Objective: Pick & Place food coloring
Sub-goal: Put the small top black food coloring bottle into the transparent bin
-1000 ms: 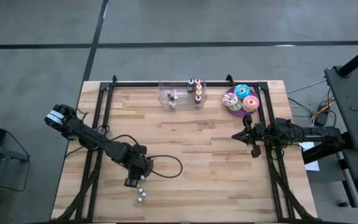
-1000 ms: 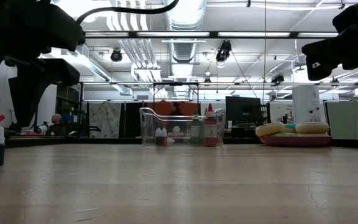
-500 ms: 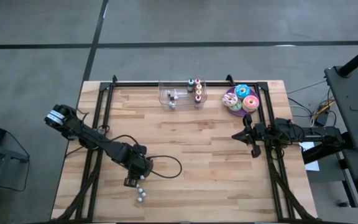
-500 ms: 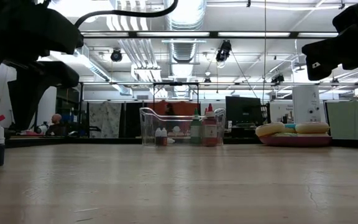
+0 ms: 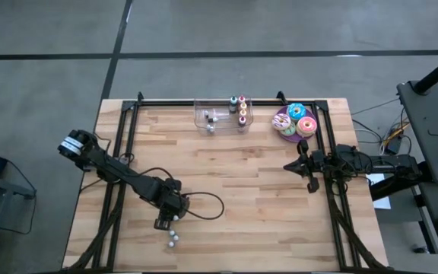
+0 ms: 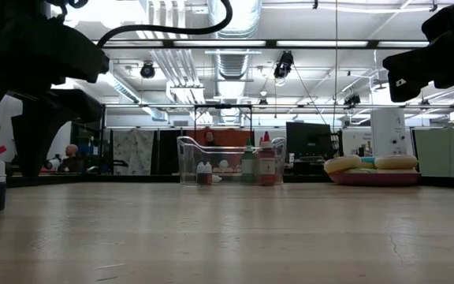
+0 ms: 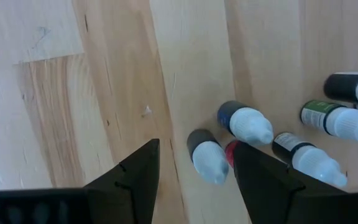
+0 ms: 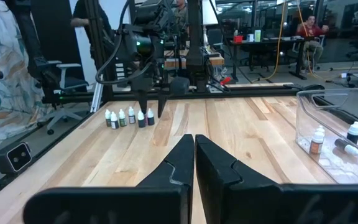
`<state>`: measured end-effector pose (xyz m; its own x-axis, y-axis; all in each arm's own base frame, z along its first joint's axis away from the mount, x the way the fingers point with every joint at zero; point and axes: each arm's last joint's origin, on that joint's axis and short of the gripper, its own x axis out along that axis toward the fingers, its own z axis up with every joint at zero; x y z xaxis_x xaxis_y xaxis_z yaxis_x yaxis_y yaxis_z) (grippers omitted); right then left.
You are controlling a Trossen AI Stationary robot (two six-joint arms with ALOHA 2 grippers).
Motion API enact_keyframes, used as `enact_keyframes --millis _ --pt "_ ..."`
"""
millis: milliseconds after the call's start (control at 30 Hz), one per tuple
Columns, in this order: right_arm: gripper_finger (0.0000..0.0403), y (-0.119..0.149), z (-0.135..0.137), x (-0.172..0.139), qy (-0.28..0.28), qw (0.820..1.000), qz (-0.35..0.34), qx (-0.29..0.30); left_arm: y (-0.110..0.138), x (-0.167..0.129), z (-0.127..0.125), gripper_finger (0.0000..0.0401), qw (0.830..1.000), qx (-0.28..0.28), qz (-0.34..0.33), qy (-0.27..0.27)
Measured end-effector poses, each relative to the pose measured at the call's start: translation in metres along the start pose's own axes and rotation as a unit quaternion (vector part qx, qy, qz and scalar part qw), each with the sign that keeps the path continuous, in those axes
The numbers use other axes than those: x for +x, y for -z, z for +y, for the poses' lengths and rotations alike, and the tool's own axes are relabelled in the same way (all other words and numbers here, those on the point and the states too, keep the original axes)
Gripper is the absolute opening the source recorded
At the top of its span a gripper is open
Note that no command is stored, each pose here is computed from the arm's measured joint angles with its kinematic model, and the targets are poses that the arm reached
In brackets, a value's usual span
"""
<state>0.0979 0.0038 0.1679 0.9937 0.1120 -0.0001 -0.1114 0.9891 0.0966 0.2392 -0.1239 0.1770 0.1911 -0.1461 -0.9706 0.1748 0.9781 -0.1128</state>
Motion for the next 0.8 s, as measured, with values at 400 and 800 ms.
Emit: enact_keyframes --millis 400,800 --pt "0.0009 -0.0001 0.0 0.0 0.0 1.0 0.0 0.0 -0.001 0.0032 -0.0009 0.0148 1.0 -0.001 0.005 0.012" --pt "0.0008 -0.0001 0.0 0.0 0.0 1.0 0.0 0.0 -0.0008 0.0031 -0.0014 0.0078 1.0 -0.004 0.009 0.025"
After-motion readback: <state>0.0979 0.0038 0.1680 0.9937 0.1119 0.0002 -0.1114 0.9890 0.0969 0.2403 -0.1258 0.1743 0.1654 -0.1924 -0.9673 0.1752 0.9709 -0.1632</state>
